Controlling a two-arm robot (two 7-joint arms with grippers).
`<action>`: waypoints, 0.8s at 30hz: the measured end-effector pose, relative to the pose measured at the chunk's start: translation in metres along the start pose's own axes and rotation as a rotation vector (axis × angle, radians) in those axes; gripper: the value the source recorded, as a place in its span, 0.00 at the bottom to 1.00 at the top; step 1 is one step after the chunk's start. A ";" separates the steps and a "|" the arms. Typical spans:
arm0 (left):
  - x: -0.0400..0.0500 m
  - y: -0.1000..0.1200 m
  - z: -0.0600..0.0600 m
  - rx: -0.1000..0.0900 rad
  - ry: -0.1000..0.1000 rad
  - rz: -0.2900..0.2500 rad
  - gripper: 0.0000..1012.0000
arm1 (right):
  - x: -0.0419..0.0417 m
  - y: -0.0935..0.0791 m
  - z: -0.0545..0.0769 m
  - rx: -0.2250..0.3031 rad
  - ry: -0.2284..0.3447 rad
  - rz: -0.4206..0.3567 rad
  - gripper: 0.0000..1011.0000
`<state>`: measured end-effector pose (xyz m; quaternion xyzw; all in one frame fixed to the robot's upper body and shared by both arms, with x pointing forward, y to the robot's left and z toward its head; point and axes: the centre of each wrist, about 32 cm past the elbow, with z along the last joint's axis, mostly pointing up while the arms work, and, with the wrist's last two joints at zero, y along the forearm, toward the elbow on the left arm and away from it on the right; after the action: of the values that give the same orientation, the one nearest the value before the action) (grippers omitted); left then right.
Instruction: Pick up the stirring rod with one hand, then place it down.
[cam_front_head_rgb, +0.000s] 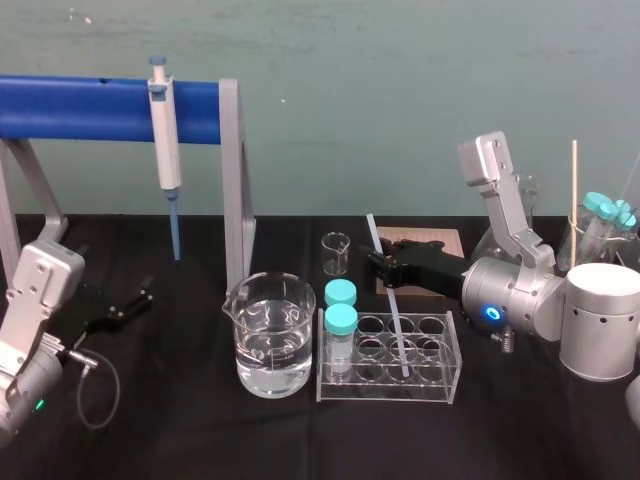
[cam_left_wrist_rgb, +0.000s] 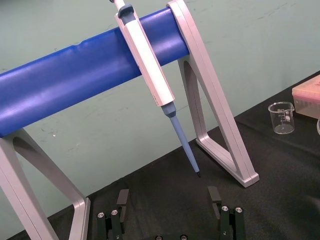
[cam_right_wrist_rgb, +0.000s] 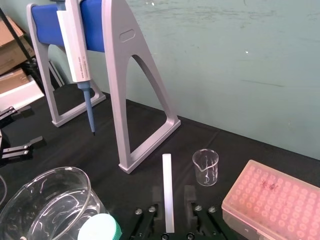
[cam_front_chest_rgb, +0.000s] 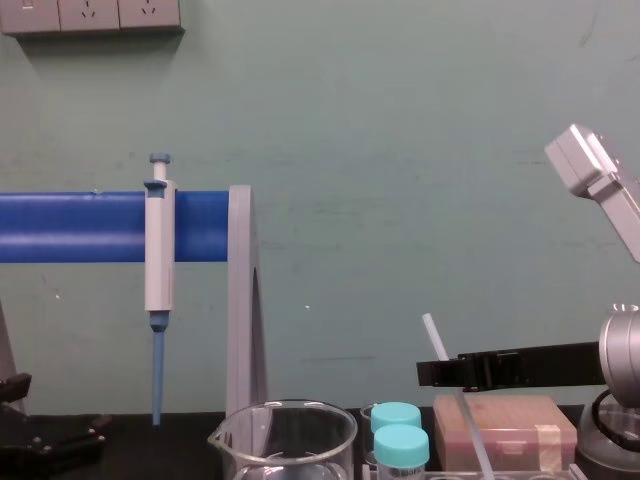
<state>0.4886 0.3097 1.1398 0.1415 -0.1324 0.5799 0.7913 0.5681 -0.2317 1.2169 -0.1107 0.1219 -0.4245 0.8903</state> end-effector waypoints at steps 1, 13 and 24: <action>0.0000 0.000 0.000 0.000 0.000 0.000 0.99 | 0.0000 0.000 0.000 0.000 0.000 0.000 0.28; 0.0000 0.000 0.000 0.000 0.000 0.000 0.99 | -0.0022 -0.003 -0.004 0.059 -0.010 0.007 0.07; 0.0000 0.000 0.000 0.000 0.000 0.000 0.99 | -0.0149 -0.024 -0.026 0.282 -0.157 0.014 0.07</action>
<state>0.4886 0.3097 1.1398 0.1415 -0.1324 0.5799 0.7913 0.5337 -0.2369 1.2008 -0.0163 -0.0080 -0.4211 0.9068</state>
